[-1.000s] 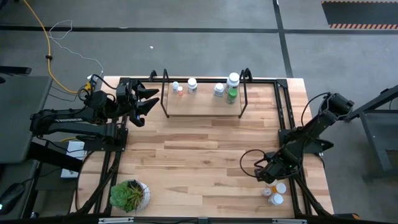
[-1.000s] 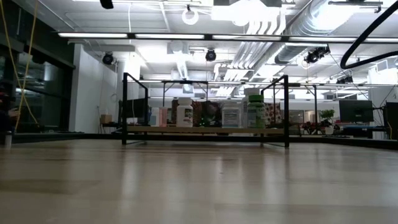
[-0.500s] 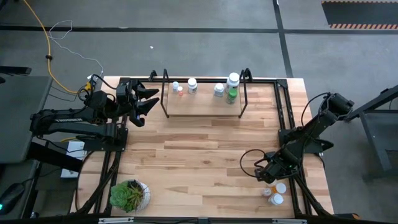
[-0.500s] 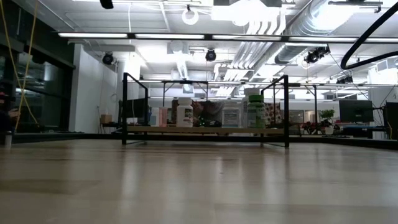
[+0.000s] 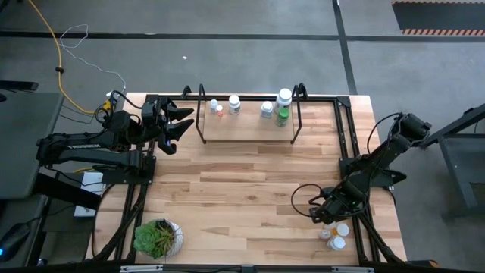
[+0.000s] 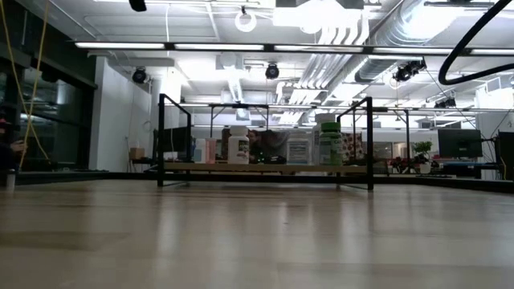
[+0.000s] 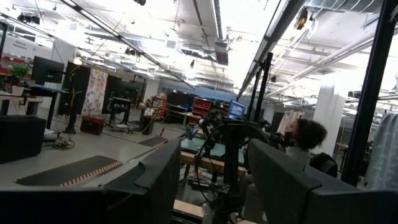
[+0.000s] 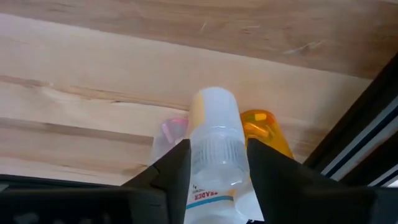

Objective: Pick and place medicine bottles onto shelf by color
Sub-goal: Put the transparent pill bottle on the shelf

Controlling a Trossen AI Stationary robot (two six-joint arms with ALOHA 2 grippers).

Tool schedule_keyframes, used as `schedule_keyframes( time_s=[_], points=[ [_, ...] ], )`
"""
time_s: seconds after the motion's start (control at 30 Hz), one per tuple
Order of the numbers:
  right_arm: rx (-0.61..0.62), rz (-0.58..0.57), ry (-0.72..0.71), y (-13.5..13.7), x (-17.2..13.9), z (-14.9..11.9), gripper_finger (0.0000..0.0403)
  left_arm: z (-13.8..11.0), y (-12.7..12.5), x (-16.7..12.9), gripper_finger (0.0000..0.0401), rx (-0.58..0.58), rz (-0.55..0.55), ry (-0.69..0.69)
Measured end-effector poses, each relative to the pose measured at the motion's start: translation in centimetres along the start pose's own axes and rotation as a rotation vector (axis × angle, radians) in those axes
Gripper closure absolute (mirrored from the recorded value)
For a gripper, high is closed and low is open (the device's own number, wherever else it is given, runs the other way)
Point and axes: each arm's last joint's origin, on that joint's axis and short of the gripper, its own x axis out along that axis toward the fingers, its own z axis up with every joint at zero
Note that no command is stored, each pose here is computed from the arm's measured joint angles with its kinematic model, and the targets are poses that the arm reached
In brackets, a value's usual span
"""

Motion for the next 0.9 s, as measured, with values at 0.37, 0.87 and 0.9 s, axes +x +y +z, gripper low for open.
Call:
schedule_keyframes(
  time_s=[0.37,0.87,0.9],
  points=[
    [-0.02,-0.054,0.05,-0.27,-0.04,-0.08,0.0184,0.0,0.0,0.0,0.0222,0.0,0.0,0.0],
    [-0.011,-0.021,0.066,0.06,-0.05,-0.29,0.0183,0.0,0.0,0.0,0.0222,0.0,0.0,0.0],
    [-0.004,-0.02,0.058,0.03,-0.05,-0.25,0.0183,0.0,0.0,0.0,0.0222,0.0,0.0,0.0]
  ],
)
